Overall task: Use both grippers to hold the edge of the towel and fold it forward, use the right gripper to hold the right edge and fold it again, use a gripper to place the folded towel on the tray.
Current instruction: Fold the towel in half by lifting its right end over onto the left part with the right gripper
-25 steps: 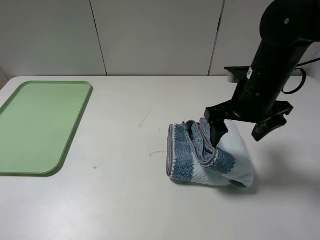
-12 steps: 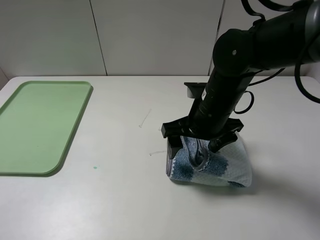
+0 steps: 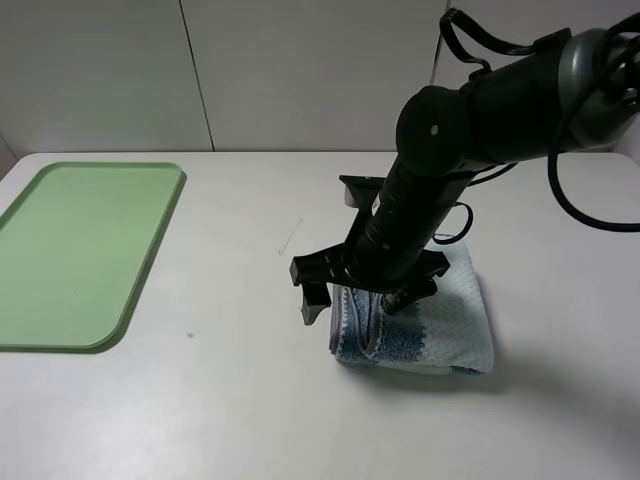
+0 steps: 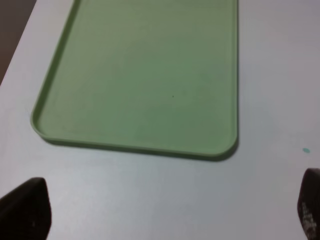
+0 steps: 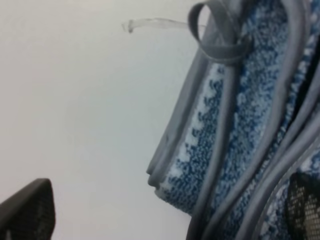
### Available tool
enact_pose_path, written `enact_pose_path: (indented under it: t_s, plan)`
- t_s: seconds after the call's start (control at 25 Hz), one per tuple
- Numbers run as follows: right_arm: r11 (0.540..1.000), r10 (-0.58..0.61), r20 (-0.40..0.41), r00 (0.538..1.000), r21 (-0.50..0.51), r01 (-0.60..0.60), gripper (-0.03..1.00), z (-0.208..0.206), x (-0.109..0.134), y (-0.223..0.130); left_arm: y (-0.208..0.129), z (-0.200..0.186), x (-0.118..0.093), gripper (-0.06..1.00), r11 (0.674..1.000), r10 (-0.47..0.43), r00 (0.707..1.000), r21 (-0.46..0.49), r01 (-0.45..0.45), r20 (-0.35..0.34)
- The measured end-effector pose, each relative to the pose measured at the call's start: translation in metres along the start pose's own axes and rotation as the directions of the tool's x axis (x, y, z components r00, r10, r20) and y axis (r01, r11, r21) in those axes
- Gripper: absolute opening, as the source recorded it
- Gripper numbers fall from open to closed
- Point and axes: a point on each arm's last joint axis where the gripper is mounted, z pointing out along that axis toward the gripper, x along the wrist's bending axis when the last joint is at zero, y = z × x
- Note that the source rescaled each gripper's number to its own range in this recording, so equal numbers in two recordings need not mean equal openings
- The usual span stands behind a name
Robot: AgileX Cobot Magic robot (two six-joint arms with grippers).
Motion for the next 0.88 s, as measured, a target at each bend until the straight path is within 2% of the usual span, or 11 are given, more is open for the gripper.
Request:
enact_pose_path:
  t_s: [0.2,0.44,0.68,0.88]
  plan:
    - [0.999,-0.023,-0.023,0.999,-0.025,0.022,1.00,-0.016,0.004,-0.001,0.000,0.000,0.000,0.99,1.000,0.000,1.000,0.000,0.000,0.000]
    - [0.990,-0.102,-0.043,0.994,-0.099,0.097,1.00,-0.077,0.009,-0.016,0.000,0.000,0.000,0.99,1.000,0.000,1.000,0.000,0.000,0.000]
    - [0.971,-0.213,0.010,0.977,-0.112,0.213,1.00,-0.138,0.001,-0.047,0.000,0.000,0.000,0.99,1.000,0.000,1.000,0.000,0.000,0.000]
    - [0.930,-0.331,0.069,0.941,-0.143,0.338,1.00,-0.188,-0.013,-0.083,0.000,0.000,0.000,0.99,1.000,0.000,1.000,0.000,0.000,0.000]
